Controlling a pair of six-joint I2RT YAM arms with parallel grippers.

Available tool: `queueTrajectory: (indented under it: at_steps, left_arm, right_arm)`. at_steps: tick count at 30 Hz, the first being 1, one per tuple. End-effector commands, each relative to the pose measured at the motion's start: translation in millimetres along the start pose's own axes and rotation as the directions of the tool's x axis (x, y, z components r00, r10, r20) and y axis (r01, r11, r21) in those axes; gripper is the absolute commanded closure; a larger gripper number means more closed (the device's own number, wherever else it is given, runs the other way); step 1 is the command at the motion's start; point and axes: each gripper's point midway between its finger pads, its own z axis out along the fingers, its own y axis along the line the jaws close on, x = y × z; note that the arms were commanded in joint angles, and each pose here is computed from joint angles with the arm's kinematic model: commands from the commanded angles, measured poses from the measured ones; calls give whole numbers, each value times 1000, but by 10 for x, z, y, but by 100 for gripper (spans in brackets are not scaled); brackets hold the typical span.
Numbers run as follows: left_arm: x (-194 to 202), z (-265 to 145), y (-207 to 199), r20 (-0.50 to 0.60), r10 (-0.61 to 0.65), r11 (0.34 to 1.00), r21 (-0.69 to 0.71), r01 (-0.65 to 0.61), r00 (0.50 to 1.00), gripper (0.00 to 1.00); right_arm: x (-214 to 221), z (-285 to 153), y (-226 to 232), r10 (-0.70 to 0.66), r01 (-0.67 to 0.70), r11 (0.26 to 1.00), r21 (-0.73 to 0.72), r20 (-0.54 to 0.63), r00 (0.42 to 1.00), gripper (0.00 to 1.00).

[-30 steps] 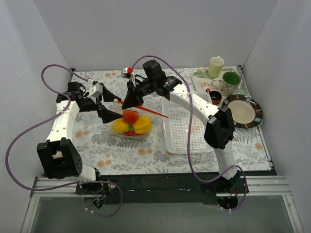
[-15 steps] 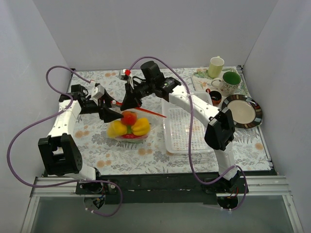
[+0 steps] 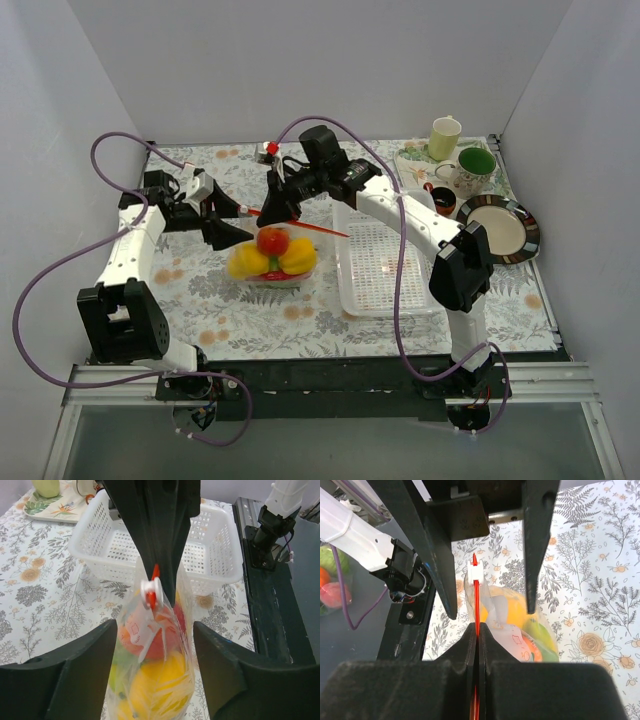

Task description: Open the zip-top bag and remove the fake food

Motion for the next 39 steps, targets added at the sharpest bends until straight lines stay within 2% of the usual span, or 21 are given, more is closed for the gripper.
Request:
queueTrajectory:
  at_steps: [1,4,8,11,12,14,17,18,21,22,25,39]
  left_arm:
    - [-670,16,-162,295,41,994,83,-68,955,34]
    - [-667,21,-164,299,44,994,79,-70,953,35]
    - [-595,23,-162,275,43,995,71,-65,960,48]
    - [-576,24,-157,267,58,995,69,-79,962,73]
    - [-588,23,-157,267,64,994,69,-85,962,90]
    - [-611,20,-143,257,81,993,65,-101,963,100]
    - [-632,17,-130,244,96,992,60,-114,965,100]
    - [-638,12,-125,243,99,991,58,-116,965,100]
    - [-604,14,-119,232,100,992,53,-115,968,100]
    - [-597,15,-120,231,100,992,52,-115,968,100]
    - [-569,17,-138,230,89,993,51,-103,969,100]
    - [-583,19,-172,232,72,995,53,-86,970,100]
  right_arm:
    - [-262,-91,197,-84,85,996,-24,50,995,99]
    - [-257,-73,203,-81,82,996,-28,50,995,99]
    - [-260,-85,204,-80,82,996,-25,51,995,99]
    - [-248,-84,221,-78,80,996,-29,49,996,99]
    - [-236,-84,217,-76,77,997,-26,47,996,99]
    - [-199,-84,215,-70,71,997,-24,41,997,99]
    - [-153,-107,224,-71,72,997,-11,30,997,98]
    - [-161,-129,238,-78,78,997,-2,27,997,93]
    - [-190,-177,246,-94,93,995,29,23,995,66]
    - [-222,-183,267,-104,103,994,33,27,994,53]
    - [-359,-192,275,-150,146,987,71,53,987,43]
    - [-569,74,132,-197,189,978,86,100,975,49]
